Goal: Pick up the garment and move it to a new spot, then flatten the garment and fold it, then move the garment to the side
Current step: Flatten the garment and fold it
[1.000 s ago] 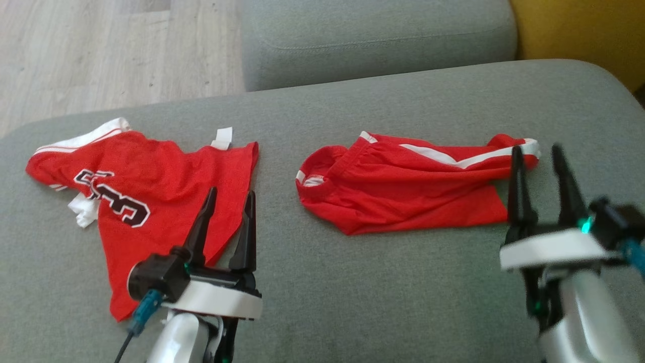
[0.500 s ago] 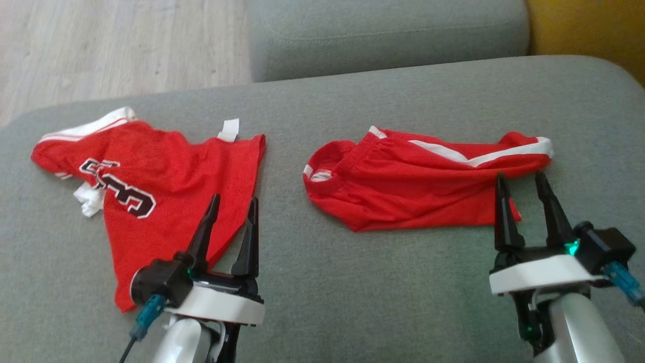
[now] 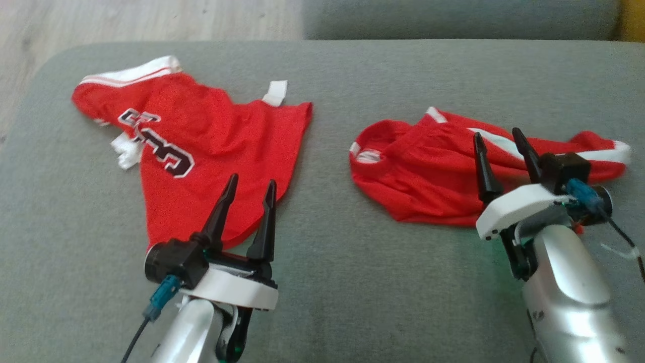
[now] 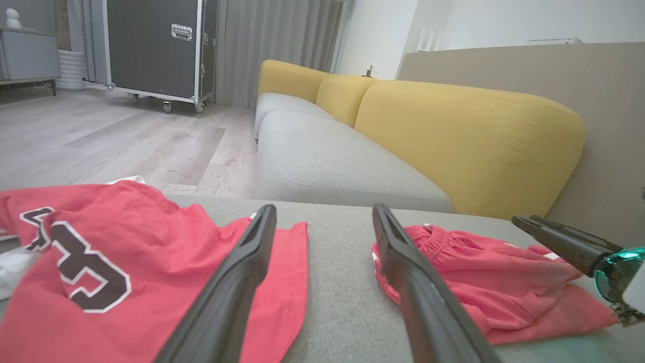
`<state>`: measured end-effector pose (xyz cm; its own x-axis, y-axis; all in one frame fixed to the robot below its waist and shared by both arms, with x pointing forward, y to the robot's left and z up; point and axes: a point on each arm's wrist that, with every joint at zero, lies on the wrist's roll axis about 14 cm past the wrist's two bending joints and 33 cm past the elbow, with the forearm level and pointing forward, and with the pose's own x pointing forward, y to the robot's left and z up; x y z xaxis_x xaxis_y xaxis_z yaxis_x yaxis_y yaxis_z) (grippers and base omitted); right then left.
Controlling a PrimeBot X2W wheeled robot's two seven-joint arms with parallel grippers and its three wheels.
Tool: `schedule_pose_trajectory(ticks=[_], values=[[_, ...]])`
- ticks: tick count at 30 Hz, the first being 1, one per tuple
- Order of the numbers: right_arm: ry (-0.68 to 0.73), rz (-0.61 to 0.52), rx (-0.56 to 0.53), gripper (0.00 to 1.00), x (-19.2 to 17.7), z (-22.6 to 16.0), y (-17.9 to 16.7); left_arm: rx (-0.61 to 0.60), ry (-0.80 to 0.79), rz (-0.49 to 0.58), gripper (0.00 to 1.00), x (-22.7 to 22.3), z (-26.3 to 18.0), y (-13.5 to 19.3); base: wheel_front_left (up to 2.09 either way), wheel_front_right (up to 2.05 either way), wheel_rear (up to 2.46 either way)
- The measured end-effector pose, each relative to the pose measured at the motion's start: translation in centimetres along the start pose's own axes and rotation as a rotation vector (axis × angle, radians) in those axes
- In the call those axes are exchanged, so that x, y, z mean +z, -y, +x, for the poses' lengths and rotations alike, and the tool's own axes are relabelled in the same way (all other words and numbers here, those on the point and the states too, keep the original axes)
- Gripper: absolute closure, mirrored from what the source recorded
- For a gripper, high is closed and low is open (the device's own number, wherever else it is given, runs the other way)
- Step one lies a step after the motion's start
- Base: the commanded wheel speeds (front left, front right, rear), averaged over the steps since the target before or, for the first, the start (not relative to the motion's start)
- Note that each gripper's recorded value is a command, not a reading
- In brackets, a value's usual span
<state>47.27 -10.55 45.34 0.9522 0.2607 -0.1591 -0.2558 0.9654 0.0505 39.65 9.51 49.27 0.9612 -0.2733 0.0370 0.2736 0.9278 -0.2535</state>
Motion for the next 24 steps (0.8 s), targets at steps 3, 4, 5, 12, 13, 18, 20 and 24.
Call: schedule_pose_trajectory(ticks=[3, 4, 5, 12, 13, 18, 20, 24], values=[[-0.092, -0.012, 0.019, 0.0, -2.0, 1.3, -0.4, 0.026, -0.007, 0.003, 0.0, -0.2, -0.3, -0.9, 0.0, 0.0, 0.0], [-0.128, -0.022, 0.024, 0.0, -2.8, 1.5, -0.4, 0.036, -0.006, 0.003, 0.0, -0.1, -0.3, -1.2, 0.0, 0.0, 0.0], [-0.16, -0.026, 0.026, 0.0, -3.6, 1.8, -0.4, 0.045, -0.006, 0.003, 0.0, -0.1, -0.4, -1.4, 0.0, 0.0, 0.0], [-0.259, -0.044, 0.034, 1.0, -5.9, 3.0, -0.3, 0.077, -0.021, 0.002, 0.0, -0.6, -0.7, -2.4, 0.0, 0.0, 0.0], [-0.256, -0.045, 0.031, 1.0, -5.8, 3.1, -0.1, 0.077, -0.021, 0.002, 0.0, -0.6, -0.7, -2.4, 0.0, 0.0, 0.0], [-0.176, -0.039, 0.011, 1.0, -4.1, 3.3, 0.5, 0.066, -0.013, 0.002, 0.0, -0.3, -0.6, -2.0, 0.0, 0.0, 0.0], [-0.128, -0.04, 0.002, 1.0, -2.7, 3.4, 0.8, 0.06, -0.007, 0.003, 0.0, -0.1, -0.5, -1.8, 0.0, 0.0, 0.0], [0.019, -0.048, -0.022, 1.0, 2.1, 3.7, 1.5, 0.051, 0.011, 0.005, 0.0, 0.5, -0.6, -1.4, 0.0, 0.0, 0.0]])
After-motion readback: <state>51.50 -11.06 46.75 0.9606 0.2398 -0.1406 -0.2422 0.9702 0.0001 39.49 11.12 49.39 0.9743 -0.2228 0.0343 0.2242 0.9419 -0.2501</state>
